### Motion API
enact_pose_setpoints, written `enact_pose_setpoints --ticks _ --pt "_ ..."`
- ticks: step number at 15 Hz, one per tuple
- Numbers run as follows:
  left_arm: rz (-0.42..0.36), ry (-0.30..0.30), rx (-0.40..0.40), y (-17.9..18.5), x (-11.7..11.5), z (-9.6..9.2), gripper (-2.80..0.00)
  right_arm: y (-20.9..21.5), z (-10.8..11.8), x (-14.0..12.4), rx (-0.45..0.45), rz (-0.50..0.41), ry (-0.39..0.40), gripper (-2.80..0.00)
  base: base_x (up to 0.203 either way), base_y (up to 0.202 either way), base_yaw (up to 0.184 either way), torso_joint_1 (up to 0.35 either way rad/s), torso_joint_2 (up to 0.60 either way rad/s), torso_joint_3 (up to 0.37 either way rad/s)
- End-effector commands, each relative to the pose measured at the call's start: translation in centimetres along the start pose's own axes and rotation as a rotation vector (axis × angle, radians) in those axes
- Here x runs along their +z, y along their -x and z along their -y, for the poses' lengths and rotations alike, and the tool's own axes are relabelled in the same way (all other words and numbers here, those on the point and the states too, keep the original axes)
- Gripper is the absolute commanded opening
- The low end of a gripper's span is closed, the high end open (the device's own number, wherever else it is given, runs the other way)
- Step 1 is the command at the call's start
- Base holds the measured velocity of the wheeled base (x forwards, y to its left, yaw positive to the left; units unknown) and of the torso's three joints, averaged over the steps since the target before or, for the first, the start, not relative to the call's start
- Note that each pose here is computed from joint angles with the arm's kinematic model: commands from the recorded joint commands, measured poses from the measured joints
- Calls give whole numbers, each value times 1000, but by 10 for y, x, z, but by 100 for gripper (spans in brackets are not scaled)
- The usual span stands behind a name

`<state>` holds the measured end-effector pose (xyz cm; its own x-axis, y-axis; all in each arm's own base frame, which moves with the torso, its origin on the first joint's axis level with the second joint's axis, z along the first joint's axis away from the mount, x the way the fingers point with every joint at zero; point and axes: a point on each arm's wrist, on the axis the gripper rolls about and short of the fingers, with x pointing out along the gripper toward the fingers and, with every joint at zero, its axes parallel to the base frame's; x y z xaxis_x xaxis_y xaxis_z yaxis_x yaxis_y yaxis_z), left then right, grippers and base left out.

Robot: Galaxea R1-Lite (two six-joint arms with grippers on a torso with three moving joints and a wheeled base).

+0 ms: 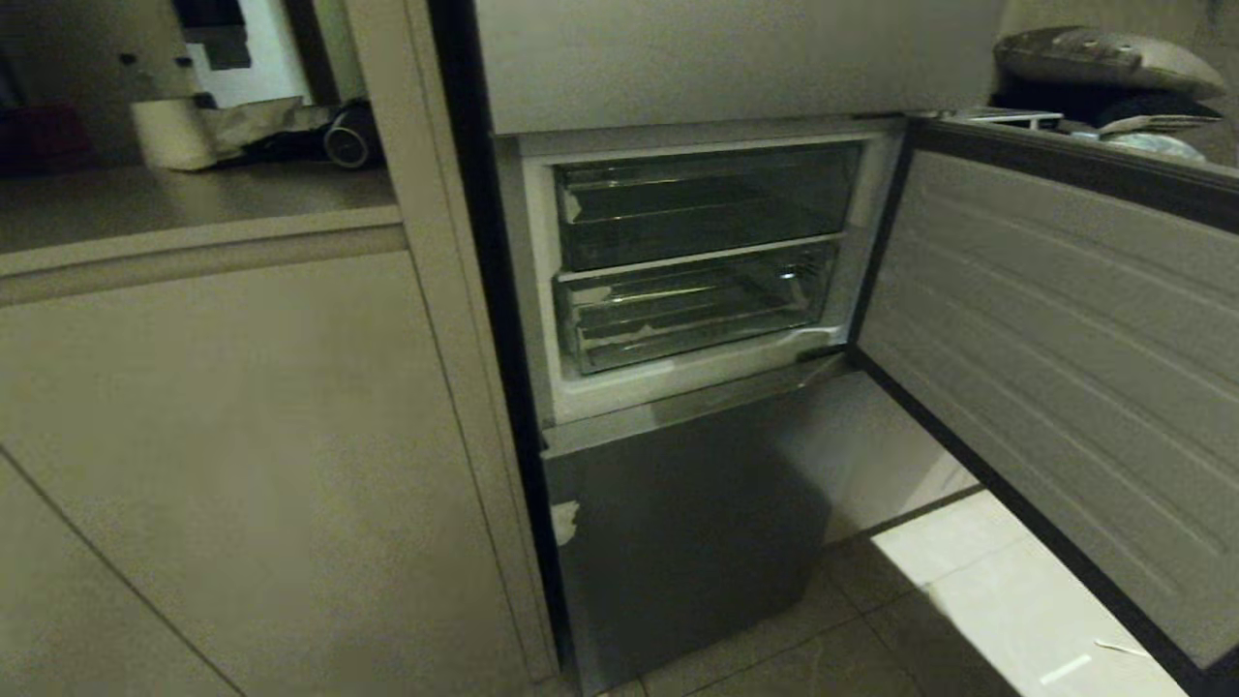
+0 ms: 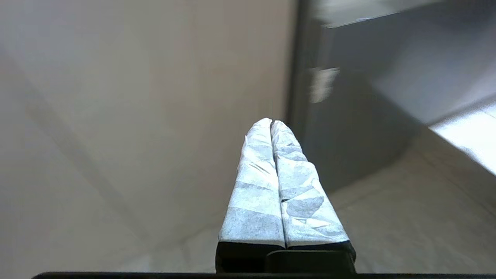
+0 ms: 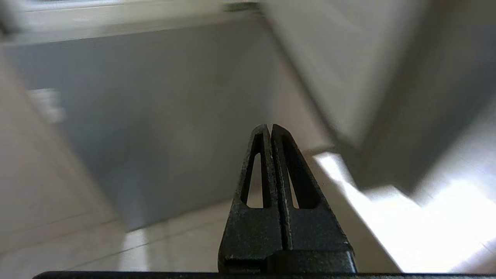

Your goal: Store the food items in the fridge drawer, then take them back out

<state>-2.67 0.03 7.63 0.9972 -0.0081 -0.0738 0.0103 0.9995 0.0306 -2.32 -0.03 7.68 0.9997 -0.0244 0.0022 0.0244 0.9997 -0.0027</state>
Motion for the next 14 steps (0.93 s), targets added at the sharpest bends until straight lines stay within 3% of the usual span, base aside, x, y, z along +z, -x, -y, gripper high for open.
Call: enact_pose_setpoints --ticks 1,9,14 --pt "0 0 1 0 0 0 -280 0 0 0 0 2 0 -280 1 -7 178 4 2 2" --pt "2 6 3 0 0 0 -280 0 0 0 0 4 0 -280 2 -7 171 1 0 3" --pt "2 11 2 0 0 0 -280 1 0 6 2 -1 7 -280 1 0 20 1 0 1"
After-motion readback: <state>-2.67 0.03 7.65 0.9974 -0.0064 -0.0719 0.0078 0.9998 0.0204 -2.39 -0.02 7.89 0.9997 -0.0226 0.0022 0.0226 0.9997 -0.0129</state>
